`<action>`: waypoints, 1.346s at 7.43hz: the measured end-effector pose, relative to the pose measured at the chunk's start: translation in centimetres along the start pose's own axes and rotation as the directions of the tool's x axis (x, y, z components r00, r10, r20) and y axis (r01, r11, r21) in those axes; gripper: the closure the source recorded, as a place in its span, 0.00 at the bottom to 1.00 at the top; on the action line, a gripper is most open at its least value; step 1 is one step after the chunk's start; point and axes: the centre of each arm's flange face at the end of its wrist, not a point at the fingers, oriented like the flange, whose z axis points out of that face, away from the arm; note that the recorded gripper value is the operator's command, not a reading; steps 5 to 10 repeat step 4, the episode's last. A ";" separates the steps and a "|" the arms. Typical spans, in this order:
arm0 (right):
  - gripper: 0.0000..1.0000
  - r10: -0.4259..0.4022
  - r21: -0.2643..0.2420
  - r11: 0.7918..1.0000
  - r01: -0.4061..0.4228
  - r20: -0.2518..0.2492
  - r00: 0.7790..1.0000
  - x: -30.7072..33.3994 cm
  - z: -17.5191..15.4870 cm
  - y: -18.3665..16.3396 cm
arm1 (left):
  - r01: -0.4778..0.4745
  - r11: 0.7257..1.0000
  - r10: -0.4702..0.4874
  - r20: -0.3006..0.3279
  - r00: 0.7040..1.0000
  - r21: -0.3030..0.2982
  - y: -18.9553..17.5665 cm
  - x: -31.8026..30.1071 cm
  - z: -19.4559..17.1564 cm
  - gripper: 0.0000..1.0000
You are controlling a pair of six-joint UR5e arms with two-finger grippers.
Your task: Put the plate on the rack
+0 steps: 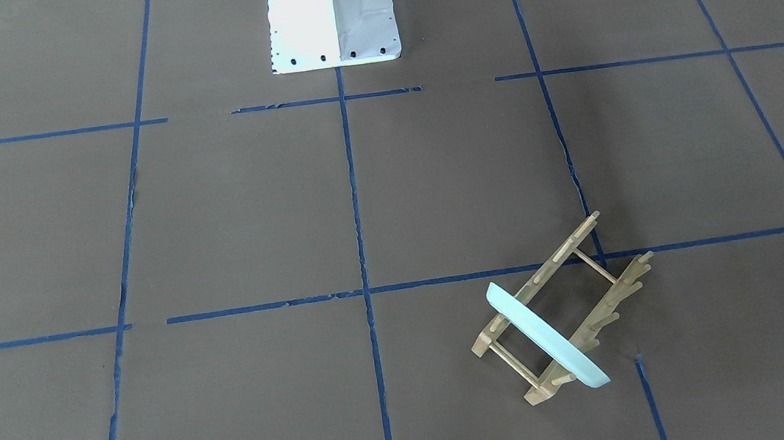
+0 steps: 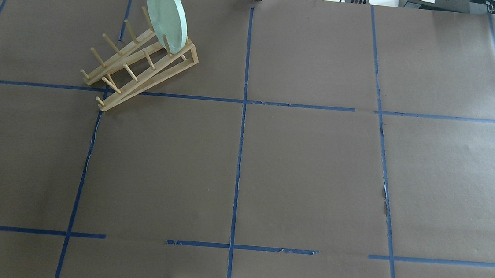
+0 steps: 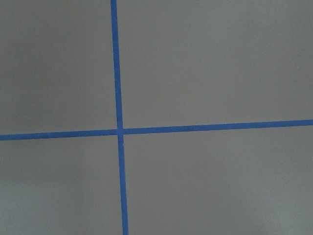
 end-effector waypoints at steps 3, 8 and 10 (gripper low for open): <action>0.00 0.000 0.000 1.000 0.000 0.000 1.000 0.0 0.0 0.0 | 0.019 1.000 -0.019 -0.002 1.000 -0.020 0.2 0.1 0.0 0.00; 0.00 0.000 0.000 1.000 0.000 0.000 1.000 0.0 0.0 0.0 | 0.019 1.000 -0.019 -0.002 1.000 -0.020 0.2 0.2 -0.1 0.00; 0.00 0.000 0.000 1.000 0.000 0.000 1.000 0.0 0.0 0.0 | 0.019 1.000 -0.019 -0.002 1.000 -0.020 0.2 0.2 -0.1 0.00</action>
